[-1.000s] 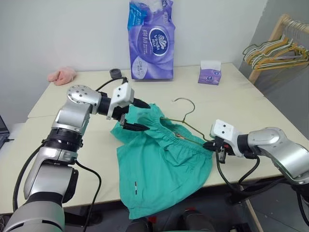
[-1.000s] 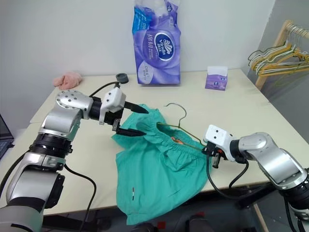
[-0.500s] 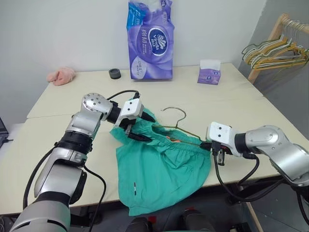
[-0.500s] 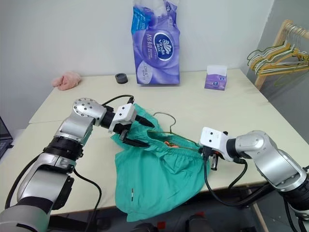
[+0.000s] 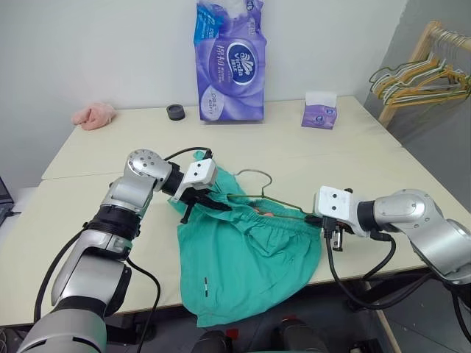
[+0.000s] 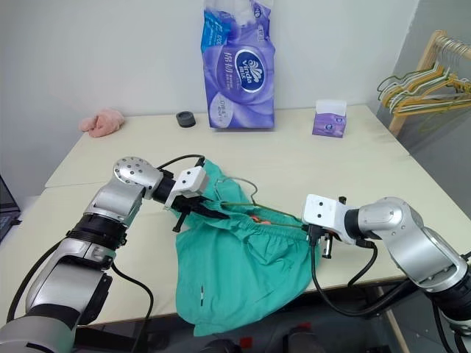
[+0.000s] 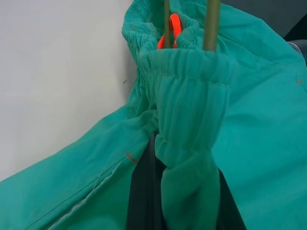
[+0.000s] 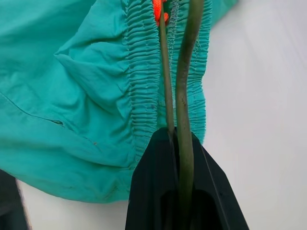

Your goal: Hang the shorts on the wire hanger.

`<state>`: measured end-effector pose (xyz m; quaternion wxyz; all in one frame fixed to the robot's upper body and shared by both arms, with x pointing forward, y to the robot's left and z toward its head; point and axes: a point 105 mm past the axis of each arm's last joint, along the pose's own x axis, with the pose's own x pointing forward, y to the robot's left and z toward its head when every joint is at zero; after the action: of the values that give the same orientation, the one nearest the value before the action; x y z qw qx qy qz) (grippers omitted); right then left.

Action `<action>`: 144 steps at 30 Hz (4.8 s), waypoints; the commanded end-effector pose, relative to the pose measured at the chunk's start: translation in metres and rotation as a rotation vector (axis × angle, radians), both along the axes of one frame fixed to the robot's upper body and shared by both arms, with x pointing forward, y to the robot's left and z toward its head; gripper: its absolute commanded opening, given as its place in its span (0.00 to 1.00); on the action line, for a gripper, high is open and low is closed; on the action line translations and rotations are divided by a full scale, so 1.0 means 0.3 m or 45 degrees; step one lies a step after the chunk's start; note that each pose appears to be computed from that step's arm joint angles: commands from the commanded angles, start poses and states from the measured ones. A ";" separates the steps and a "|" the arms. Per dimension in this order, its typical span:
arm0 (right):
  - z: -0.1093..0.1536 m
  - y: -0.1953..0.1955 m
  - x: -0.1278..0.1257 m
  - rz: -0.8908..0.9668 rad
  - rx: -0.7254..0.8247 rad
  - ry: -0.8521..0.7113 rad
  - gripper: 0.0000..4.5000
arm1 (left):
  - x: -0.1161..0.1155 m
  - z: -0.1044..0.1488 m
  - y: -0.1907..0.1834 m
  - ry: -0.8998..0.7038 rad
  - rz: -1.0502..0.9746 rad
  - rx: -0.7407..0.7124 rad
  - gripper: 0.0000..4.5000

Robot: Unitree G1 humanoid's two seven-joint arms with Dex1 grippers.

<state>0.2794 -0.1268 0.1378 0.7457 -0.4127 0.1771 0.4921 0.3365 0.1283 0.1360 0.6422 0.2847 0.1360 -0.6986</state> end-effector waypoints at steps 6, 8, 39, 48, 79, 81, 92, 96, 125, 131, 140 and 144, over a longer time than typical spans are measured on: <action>0.083 -0.074 0.014 0.182 -0.258 -0.266 0.29 | -0.009 -0.003 -0.010 -0.029 -0.030 -0.015 0.00; 0.100 -0.140 0.026 0.164 -0.360 -0.307 0.46 | -0.007 -0.006 -0.005 -0.029 -0.020 -0.019 0.00; -0.237 -0.071 -0.044 -0.963 0.857 0.489 0.92 | 0.026 0.060 0.039 -0.014 0.140 -0.144 0.00; -0.237 -0.097 -0.012 -0.988 0.777 0.398 0.26 | 0.002 0.074 0.044 -0.002 0.138 -0.129 0.00; -0.043 -0.216 -0.073 -0.734 0.435 0.148 0.01 | -0.022 -0.044 0.155 -0.022 0.150 0.179 0.00; -0.068 -0.241 -0.081 -0.764 0.413 0.186 0.01 | -0.015 -0.047 0.160 -0.035 0.159 0.190 0.00; 0.029 -0.116 -0.047 -0.472 0.323 0.066 0.01 | 0.005 -0.024 0.066 -0.127 0.155 0.109 0.00; 0.051 -0.032 -0.040 -0.339 0.291 0.049 0.01 | 0.005 -0.021 0.038 -0.149 0.157 0.098 0.00; -0.025 -0.117 -0.024 -0.448 0.248 0.161 1.00 | 0.004 -0.091 0.026 -0.141 0.151 0.057 0.00; -0.038 -0.047 -0.005 -0.366 0.311 0.284 1.00 | 0.008 -0.092 0.026 -0.146 0.146 0.056 0.00; 0.028 -0.084 0.015 -0.343 0.309 0.343 1.00 | 0.011 -0.084 0.029 -0.159 0.154 0.047 0.00; -0.038 -0.061 0.013 -0.355 0.294 0.400 1.00 | 0.008 -0.085 0.018 -0.155 0.152 0.035 0.00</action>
<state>0.2827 -0.1501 0.1303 0.8139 -0.2142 0.2895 0.4559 0.3358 0.1391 0.0975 0.6860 0.3166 0.1476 -0.6382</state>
